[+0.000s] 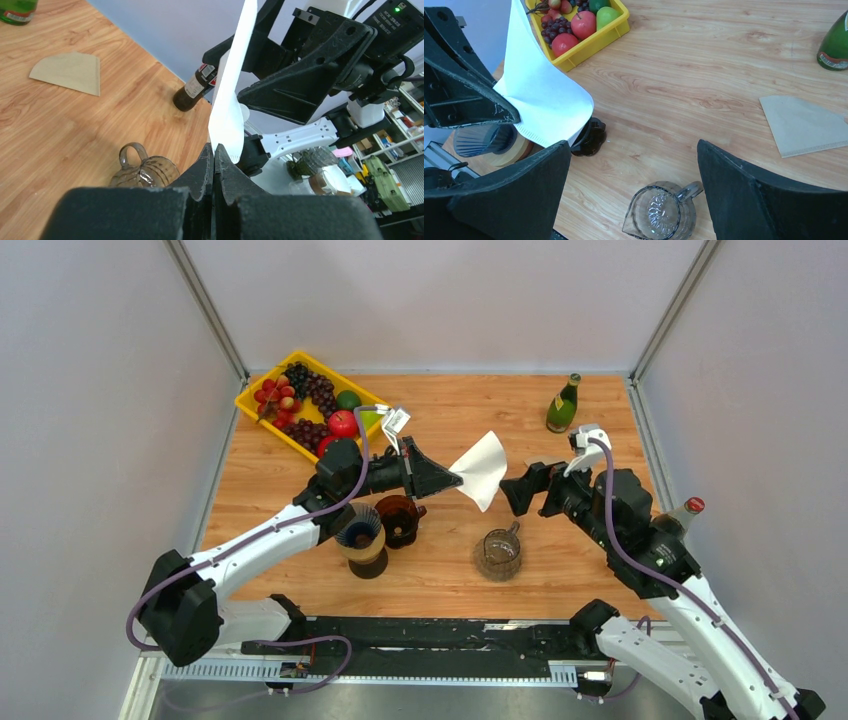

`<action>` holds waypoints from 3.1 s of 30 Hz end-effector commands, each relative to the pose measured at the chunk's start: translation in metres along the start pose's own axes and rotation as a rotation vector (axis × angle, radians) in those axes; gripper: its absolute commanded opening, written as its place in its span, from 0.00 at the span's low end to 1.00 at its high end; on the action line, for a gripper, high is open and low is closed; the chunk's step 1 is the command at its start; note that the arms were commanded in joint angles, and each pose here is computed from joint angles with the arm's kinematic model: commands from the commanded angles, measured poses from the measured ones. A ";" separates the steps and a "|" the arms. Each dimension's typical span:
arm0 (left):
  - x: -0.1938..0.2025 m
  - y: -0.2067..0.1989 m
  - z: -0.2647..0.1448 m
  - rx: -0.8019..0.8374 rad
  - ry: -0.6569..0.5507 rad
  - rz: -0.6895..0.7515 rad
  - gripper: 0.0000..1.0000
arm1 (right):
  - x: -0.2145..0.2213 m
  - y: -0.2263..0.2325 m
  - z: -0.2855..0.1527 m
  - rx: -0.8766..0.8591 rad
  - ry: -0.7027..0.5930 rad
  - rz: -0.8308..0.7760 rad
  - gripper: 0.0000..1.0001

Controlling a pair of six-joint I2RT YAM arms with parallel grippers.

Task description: Place the coffee filter in the dripper

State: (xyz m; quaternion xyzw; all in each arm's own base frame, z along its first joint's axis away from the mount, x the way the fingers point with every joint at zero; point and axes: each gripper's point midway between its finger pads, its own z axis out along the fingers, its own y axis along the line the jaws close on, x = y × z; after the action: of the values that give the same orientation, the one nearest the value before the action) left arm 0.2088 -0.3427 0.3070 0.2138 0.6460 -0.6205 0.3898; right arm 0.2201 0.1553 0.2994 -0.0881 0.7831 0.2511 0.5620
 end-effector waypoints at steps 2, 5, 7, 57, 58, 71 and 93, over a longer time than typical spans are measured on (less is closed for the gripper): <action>-0.013 -0.022 0.002 0.084 -0.022 0.033 0.00 | -0.024 0.008 0.006 -0.013 -0.082 0.052 1.00; -0.013 -0.024 0.001 0.092 -0.022 0.032 0.00 | -0.022 0.007 0.010 -0.010 -0.080 0.061 1.00; -0.013 -0.025 0.001 0.097 -0.024 0.032 0.00 | -0.020 0.006 0.012 -0.003 -0.073 0.064 1.00; 0.002 -0.007 -0.004 0.024 0.059 0.157 0.00 | -0.054 0.026 -0.005 -0.118 -0.179 -0.079 1.00; 0.003 -0.008 -0.004 0.030 0.062 0.157 0.00 | -0.054 0.027 -0.006 -0.123 -0.180 -0.083 1.00; 0.009 -0.026 -0.005 0.144 0.106 0.172 0.00 | -0.025 0.053 0.016 -0.281 -0.047 -0.126 1.00; 0.013 -0.032 -0.009 0.187 0.112 0.204 0.00 | -0.054 0.007 -0.035 -0.047 -0.223 -0.114 1.00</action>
State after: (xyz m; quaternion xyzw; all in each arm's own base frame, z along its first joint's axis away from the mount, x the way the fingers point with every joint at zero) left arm 0.1761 -0.3421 0.2974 0.3376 0.6048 -0.6214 0.3662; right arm 0.2135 0.1440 0.3568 -0.1096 0.7042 0.2565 0.6529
